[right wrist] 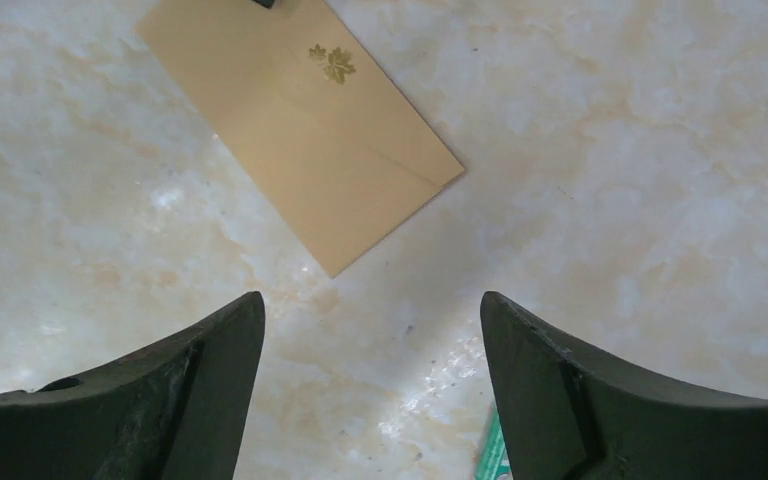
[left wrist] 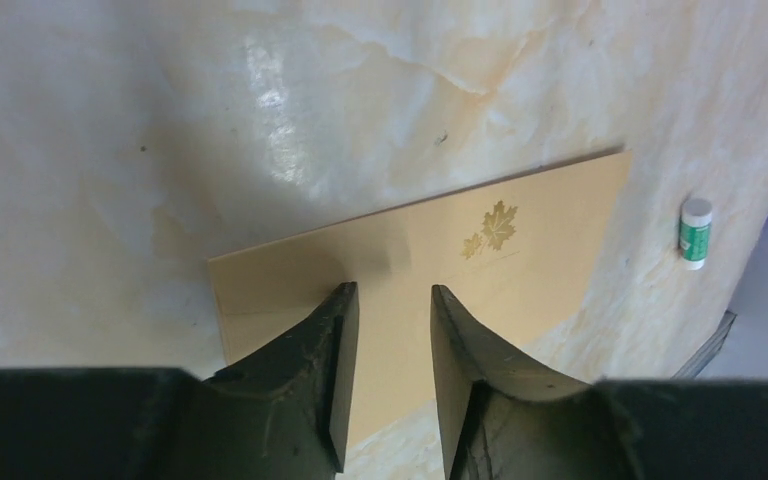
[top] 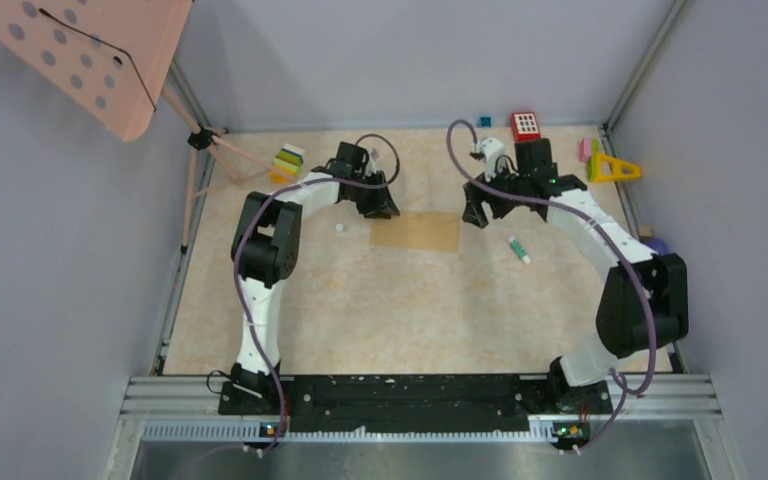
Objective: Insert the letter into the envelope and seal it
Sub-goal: Seal the envelope flap on the envelope, then adjust the envelope at the center of the board.
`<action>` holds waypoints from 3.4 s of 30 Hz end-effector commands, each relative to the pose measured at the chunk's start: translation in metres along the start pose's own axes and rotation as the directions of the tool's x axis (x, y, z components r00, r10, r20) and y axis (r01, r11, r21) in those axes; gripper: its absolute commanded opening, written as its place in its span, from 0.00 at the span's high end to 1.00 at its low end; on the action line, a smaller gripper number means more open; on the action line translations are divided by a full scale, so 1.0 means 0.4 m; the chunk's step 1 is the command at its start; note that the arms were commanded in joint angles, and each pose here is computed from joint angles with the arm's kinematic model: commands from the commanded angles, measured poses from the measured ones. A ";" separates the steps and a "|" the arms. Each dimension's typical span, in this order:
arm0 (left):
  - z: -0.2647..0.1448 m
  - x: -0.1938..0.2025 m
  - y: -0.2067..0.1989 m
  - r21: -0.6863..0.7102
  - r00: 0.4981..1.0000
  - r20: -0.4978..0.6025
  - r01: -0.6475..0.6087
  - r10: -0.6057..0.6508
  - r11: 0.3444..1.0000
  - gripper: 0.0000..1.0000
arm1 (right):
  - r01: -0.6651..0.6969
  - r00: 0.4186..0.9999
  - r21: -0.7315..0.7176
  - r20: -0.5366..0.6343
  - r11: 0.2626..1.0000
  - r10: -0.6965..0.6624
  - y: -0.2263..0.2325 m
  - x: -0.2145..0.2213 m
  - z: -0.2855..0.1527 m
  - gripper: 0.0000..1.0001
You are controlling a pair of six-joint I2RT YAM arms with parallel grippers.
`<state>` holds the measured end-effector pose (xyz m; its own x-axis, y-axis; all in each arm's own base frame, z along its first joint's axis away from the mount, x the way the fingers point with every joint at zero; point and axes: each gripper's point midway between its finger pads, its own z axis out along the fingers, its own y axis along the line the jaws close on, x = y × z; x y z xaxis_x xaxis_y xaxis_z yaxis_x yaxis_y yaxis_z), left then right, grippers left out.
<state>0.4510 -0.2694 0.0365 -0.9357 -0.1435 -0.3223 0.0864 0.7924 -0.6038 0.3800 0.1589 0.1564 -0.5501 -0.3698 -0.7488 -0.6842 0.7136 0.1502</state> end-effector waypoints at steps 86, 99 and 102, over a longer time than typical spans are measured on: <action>-0.133 0.104 0.063 -0.183 0.885 -0.195 -0.456 0.423 0.871 0.47 | 0.113 0.948 0.250 -0.316 0.962 -0.029 -0.174 0.241 -0.226 0.23; -0.096 0.171 0.036 -0.115 0.875 -0.249 -0.452 0.415 0.885 0.46 | 0.094 0.936 0.291 -0.350 0.952 0.015 -0.215 0.259 -0.243 0.23; -0.091 0.175 0.022 -0.110 0.870 -0.249 -0.463 0.427 0.880 0.46 | 0.089 0.923 0.295 -0.384 0.952 0.033 -0.222 0.280 -0.241 0.23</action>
<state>0.3735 -0.2360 0.0309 -0.8699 0.3577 -0.3396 0.4557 0.8462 -0.2762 0.3270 0.0045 0.1173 -0.6979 -0.5509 -0.4576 -0.5752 0.8118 -0.1000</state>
